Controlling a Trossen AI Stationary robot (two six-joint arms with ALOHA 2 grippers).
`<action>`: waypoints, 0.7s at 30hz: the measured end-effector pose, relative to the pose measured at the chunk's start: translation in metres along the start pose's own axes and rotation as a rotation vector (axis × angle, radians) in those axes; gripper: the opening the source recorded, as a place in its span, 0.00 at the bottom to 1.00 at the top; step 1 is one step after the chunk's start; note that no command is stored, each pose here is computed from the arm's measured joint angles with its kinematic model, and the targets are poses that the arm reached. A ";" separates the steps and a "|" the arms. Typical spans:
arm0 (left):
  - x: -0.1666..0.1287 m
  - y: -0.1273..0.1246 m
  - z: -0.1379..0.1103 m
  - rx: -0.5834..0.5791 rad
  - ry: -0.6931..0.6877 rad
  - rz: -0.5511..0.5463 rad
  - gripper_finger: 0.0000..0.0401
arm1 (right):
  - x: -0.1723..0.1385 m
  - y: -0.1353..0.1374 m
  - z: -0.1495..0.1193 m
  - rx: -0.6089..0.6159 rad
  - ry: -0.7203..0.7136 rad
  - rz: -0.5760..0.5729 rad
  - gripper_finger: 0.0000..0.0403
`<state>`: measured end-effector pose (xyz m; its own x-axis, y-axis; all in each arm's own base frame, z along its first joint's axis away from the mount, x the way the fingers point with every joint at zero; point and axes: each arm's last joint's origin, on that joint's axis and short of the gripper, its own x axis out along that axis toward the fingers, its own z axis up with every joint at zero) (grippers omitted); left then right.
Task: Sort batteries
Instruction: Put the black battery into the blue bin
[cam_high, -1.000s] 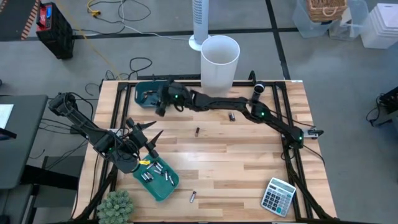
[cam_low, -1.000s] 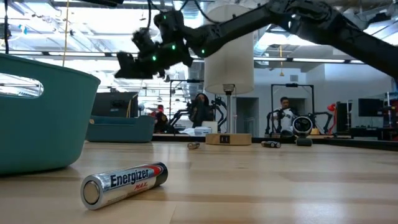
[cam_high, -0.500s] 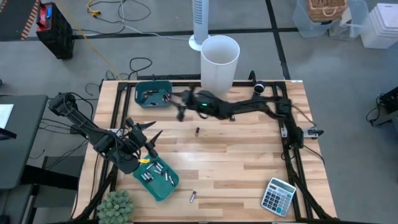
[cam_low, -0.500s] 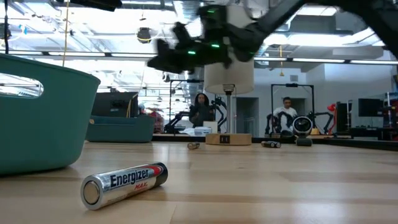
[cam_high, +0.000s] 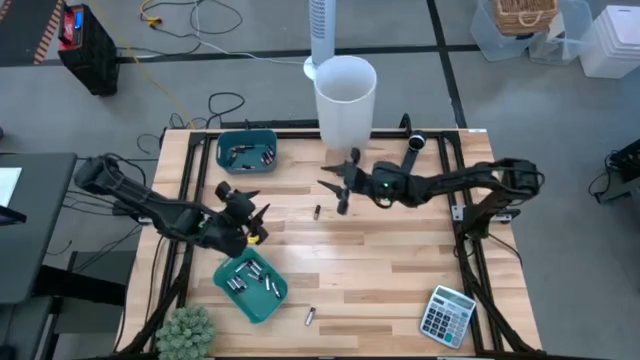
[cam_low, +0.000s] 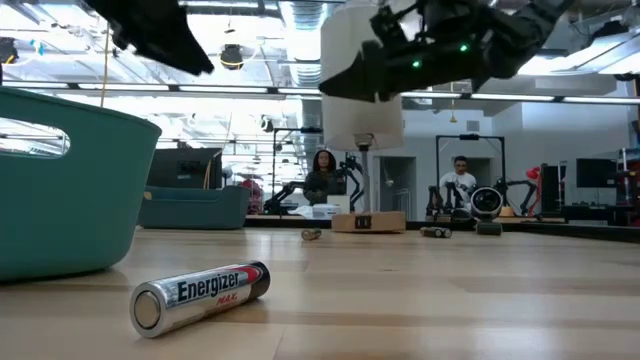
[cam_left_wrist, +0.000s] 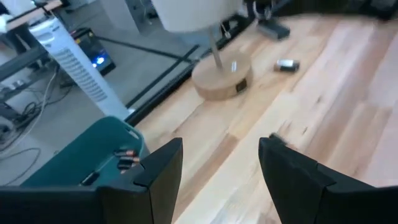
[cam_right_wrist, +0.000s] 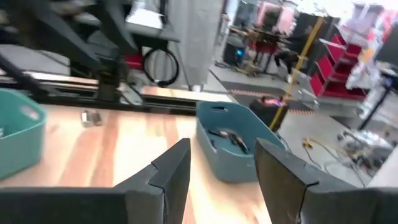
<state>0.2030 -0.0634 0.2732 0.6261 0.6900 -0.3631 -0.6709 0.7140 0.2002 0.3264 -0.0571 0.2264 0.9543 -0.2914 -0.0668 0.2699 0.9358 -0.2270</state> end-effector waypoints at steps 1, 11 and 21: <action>0.004 -0.001 -0.001 0.014 0.018 0.002 0.51 | -0.002 0.003 0.002 -0.016 -0.005 0.011 0.47; 0.037 0.000 0.004 -0.082 0.103 -0.001 0.51 | -0.011 0.047 -0.002 -0.172 0.077 0.186 0.47; 0.104 -0.021 -0.008 -0.069 0.216 -0.061 0.51 | -0.028 0.044 0.002 -0.150 0.132 0.205 0.47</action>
<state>0.2795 -0.0078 0.2241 0.5717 0.5993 -0.5604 -0.6648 0.7386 0.1117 0.3119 -0.0078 0.2202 0.9593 -0.1315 -0.2498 0.0414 0.9408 -0.3363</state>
